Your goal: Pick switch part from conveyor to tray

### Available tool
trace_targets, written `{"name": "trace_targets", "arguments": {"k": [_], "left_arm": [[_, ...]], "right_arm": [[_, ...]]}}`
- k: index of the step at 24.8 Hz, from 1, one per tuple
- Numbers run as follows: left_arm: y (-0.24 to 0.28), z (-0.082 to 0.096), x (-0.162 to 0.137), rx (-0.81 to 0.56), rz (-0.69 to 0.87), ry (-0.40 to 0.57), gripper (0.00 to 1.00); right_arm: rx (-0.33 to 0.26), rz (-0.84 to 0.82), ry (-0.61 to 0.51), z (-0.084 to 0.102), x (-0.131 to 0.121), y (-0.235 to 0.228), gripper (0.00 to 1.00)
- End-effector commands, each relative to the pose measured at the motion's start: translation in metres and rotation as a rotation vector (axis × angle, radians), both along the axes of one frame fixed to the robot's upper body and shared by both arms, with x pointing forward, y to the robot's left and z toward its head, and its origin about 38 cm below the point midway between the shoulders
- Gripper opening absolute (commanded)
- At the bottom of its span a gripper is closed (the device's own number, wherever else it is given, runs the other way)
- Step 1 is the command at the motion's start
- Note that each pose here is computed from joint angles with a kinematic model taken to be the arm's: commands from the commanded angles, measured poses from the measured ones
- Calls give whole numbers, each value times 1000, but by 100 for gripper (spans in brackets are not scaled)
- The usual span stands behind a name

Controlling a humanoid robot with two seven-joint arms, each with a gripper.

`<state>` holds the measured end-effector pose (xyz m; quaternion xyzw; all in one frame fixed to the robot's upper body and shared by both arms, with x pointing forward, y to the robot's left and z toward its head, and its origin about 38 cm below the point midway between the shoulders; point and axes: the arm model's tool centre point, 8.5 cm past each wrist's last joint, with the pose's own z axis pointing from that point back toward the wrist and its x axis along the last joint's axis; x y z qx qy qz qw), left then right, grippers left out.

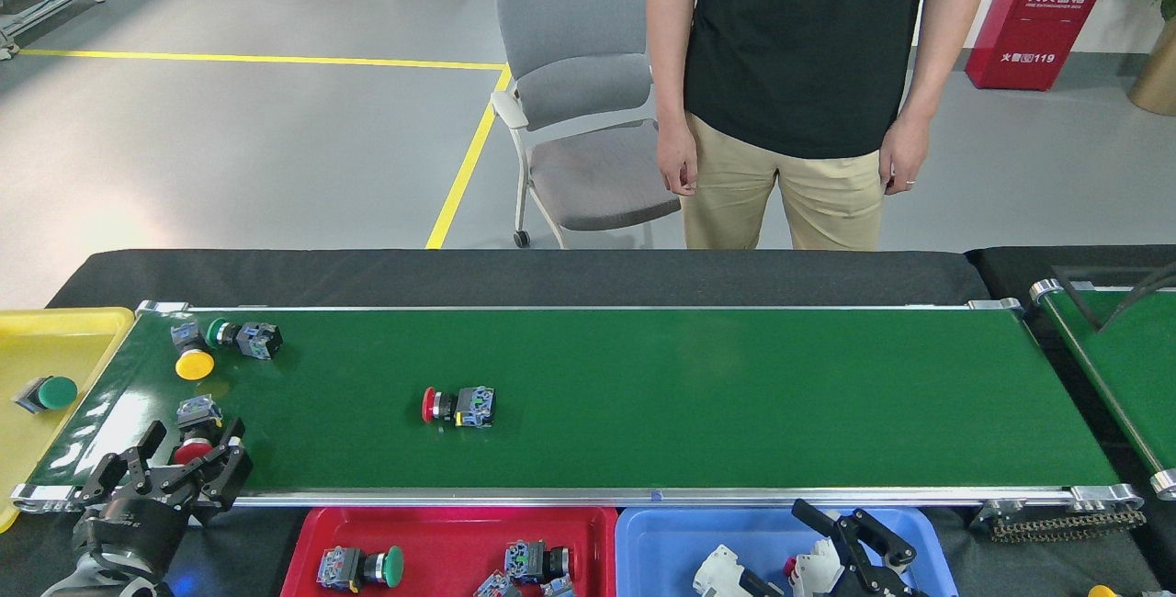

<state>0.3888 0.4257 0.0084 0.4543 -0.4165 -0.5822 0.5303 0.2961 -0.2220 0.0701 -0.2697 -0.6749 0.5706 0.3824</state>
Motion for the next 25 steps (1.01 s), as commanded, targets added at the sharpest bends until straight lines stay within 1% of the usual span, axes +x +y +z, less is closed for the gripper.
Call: {"name": "trace_targets", "arguments": {"k": [1, 2, 4, 6, 7, 9, 11, 13, 14, 15, 16, 17, 18, 20, 24, 25], "left_arm": [[1, 7, 5, 13, -11, -18, 24], [0, 7, 4, 12, -18, -19, 18], [-3, 6, 3, 8, -34, -20, 14], [-12, 12, -1, 3, -102, -38, 13], [-20, 12, -13, 2, -160, -40, 14], [-35, 17, -42, 11, -263, -55, 14], [-57, 23, -78, 6, -378, -70, 16], [-86, 29, -124, -32, -514, -70, 21], [-102, 31, -140, -50, -545, -78, 22], [-117, 33, -149, -69, -560, -88, 28], [-134, 34, -154, -98, -571, -102, 46], [-149, 34, -158, -134, -571, -117, 76], [-161, 32, -158, -175, -554, -136, 100], [-172, 32, -157, -212, -541, -154, 100], [-166, 33, -151, -205, -525, -164, 100], [-161, 36, -147, -195, -511, -176, 100]], "right_arm": [[9, -172, -7, 10, 19, -15, 100], [13, -262, 6, 11, 26, -22, 100], [10, -435, 37, 10, 35, -41, 100], [-2, -541, 66, 4, 36, -53, 100], [-6, -588, 71, 2, 35, -57, 100], [-4, -649, 46, -3, 24, -66, 100], [-10, -698, 34, -11, 4, -79, 100], [-26, -713, 40, -19, -20, -84, 100], [-35, -716, 35, -23, -31, -87, 100], [-42, -715, 28, -24, -38, -88, 100], [-51, -715, 24, -26, -44, -90, 100], [-52, -715, 20, -25, -46, -90, 100], [-50, -718, 20, -25, -46, -90, 100], [-51, -717, 18, -25, -46, -90, 100], [-55, -714, 20, -26, -47, -90, 100], [-55, -714, 20, -26, -47, -90, 100]]}}
